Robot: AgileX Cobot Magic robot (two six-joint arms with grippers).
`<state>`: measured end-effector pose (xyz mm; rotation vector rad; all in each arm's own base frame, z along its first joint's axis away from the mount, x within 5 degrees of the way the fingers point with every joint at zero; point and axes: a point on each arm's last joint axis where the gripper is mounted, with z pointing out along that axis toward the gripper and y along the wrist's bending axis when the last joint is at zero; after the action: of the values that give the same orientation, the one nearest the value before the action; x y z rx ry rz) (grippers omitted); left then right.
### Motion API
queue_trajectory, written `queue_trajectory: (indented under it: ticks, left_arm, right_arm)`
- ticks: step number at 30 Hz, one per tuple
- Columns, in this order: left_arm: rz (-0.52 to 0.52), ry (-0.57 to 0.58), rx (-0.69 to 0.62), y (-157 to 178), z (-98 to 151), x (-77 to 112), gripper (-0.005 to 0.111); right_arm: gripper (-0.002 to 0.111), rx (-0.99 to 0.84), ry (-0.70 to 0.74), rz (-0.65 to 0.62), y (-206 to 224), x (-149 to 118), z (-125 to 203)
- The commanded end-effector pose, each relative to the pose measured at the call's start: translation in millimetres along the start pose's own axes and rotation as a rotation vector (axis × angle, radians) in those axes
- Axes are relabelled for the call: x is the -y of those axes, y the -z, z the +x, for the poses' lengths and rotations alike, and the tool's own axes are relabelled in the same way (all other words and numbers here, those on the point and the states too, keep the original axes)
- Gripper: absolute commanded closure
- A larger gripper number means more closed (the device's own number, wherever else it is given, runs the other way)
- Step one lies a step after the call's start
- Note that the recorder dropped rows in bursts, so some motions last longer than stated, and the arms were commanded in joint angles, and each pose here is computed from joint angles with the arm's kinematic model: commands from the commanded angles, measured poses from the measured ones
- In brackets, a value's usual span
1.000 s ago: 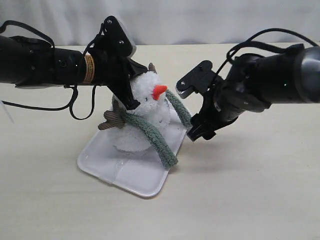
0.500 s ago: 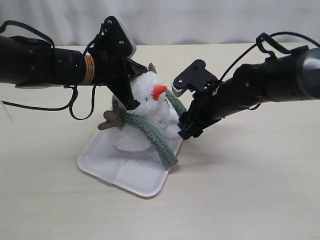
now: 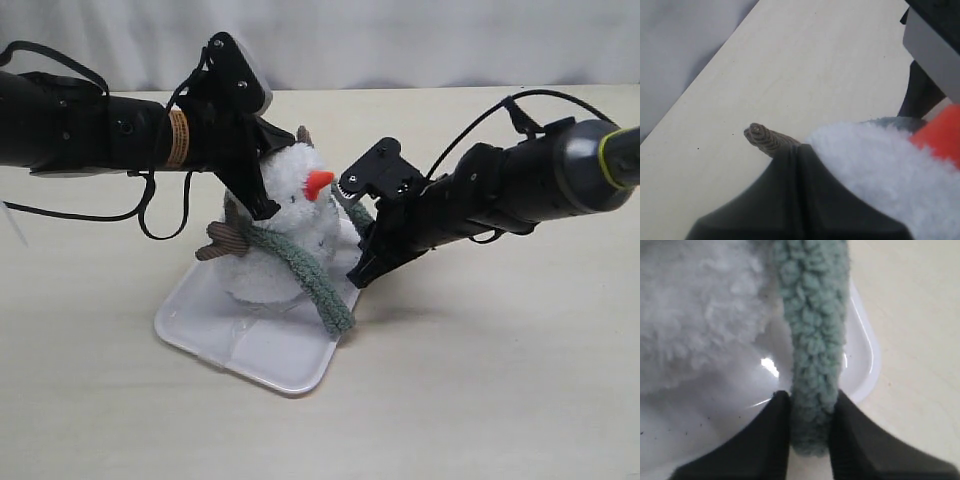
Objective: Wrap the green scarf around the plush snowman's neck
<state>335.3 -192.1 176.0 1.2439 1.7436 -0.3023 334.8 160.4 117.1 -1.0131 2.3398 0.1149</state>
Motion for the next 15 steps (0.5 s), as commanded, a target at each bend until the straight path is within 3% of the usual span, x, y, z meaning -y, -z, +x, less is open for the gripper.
queue_trajectory:
  ticks: [1,7,15]
  left_arm:
    - [0.015,-0.018,-0.084,-5.1,15.4,7.4,0.107]
    - [0.015,-0.018,-0.084,-5.1,15.4,7.4,0.107]
    - [0.016,-0.014,-0.082,-5.1,15.2,7.5,0.107]
  right_arm:
    - [0.104,0.007,-0.001,-0.022,11.5,1.1,-4.1]
    - [0.104,-0.088,0.003,-0.220,29.2,-16.1,-0.2]
    - [0.104,-0.105,0.000,-0.224,6.3,-19.3,13.3]
